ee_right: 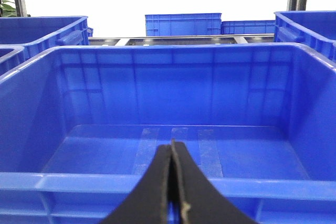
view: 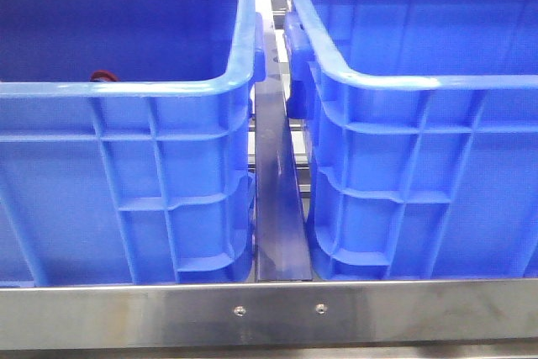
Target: Pick red and yellow buttons and place in box
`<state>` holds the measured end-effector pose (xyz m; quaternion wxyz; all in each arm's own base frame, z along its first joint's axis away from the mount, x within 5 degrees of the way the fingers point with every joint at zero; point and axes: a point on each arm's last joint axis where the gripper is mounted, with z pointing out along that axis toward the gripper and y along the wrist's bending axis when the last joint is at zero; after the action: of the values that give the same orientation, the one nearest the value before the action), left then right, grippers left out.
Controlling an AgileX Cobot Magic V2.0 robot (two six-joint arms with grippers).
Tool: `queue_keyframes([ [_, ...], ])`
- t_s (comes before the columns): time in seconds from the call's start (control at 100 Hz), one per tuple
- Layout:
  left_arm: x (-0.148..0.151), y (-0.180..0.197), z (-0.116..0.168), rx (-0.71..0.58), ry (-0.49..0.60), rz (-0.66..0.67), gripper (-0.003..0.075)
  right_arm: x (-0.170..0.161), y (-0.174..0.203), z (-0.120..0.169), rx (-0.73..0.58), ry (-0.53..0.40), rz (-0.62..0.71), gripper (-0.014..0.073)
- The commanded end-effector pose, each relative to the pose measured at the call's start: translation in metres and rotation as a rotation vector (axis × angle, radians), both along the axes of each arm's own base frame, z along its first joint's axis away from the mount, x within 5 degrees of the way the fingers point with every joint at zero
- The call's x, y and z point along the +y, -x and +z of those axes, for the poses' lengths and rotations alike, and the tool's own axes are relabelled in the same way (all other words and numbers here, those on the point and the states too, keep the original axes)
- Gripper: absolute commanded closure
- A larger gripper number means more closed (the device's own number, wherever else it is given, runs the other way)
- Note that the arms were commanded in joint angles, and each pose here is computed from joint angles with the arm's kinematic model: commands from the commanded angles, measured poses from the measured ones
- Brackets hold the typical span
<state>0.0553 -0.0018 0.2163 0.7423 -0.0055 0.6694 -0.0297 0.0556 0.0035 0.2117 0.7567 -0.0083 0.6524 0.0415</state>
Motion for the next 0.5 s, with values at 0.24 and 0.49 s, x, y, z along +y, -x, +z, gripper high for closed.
queue_keyframes([
  [0.24,0.0,0.001,-0.009,-0.06,0.017,-0.007,0.0739,-0.001,0.005,0.015,-0.125,0.002,-0.016,0.0663],
  [0.49,0.0,0.005,0.013,-0.105,0.018,-0.008,0.0739,-0.001,0.005,0.015,-0.125,0.002,-0.016,0.0663],
])
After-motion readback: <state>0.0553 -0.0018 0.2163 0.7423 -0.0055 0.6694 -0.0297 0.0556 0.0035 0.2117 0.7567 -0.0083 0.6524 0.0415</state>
